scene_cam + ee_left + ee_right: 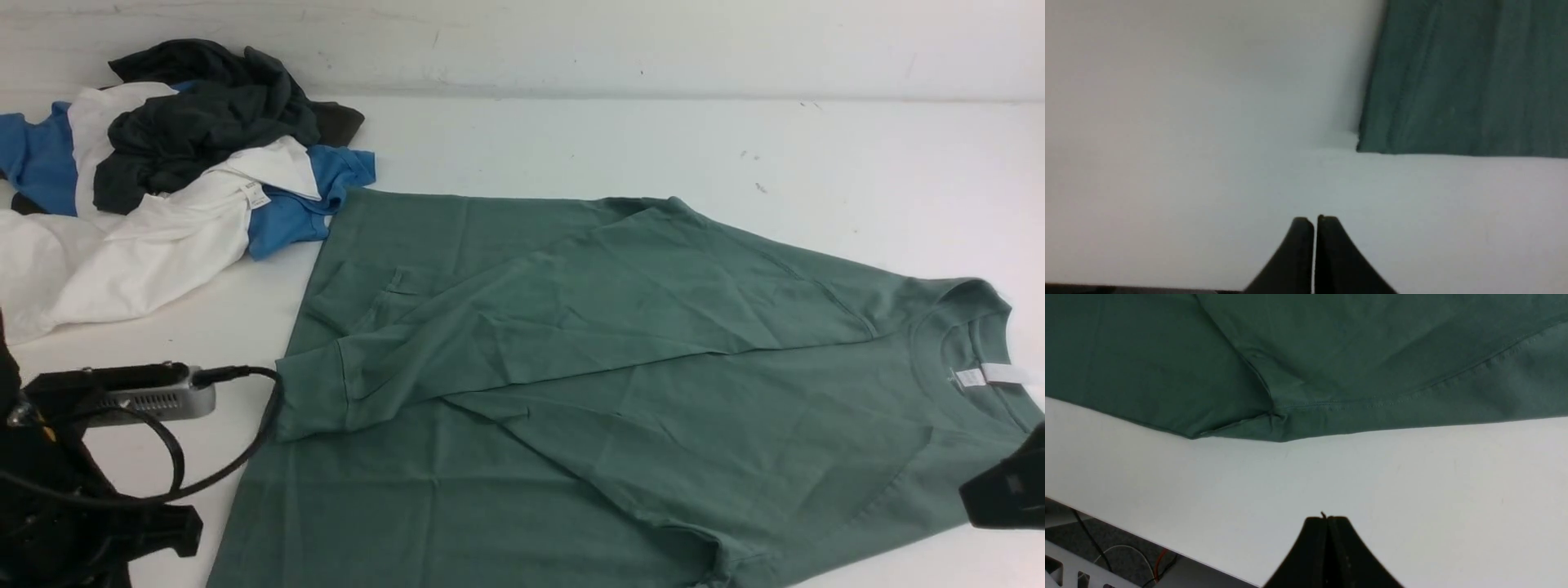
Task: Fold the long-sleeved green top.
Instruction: Use both arms simultaneously to clamp the lower edge of the clothing fabric
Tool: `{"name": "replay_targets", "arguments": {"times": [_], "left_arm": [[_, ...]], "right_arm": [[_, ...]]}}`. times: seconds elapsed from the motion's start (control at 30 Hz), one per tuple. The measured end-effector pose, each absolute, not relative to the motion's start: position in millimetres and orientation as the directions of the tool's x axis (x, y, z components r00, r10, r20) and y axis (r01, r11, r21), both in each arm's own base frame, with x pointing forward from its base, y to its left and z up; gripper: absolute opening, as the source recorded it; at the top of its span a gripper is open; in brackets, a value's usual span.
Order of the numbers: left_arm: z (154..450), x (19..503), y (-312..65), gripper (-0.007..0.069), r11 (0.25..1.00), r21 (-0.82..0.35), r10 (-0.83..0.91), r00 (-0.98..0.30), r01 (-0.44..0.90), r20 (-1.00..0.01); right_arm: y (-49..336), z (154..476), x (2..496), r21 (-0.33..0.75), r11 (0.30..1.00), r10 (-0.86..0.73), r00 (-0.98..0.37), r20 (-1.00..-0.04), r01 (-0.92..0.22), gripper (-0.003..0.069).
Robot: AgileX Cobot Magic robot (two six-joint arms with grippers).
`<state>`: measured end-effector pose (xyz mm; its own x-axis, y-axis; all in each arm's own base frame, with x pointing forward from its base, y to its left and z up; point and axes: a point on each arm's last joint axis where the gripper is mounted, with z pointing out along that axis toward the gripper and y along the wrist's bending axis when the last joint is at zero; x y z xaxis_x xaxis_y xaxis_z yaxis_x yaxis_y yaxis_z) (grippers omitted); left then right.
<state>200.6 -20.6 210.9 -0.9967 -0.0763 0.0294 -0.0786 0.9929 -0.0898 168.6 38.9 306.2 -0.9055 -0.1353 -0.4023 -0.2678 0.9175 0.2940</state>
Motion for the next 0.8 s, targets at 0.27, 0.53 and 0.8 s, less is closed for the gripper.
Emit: {"name": "replay_targets", "arguments": {"times": [0.27,0.53,0.8], "left_arm": [[190,195,-54,0.0223,0.99,-0.093,0.097,-0.99,0.107,-0.101],[173,205,-58,0.0494,0.998,-0.058,-0.028,-0.995,-0.023,-0.092],[148,213,-61,0.0436,0.997,-0.035,-0.064,-0.998,-0.064,-0.002]], "right_arm": [[40,307,169,0.309,0.913,-0.127,-0.906,-0.405,-0.266,-0.0015],[41,307,169,0.316,0.911,-0.124,-0.905,-0.407,-0.266,-0.0015],[41,307,169,0.322,0.909,-0.118,-0.904,-0.41,-0.265,-0.0015]]}}
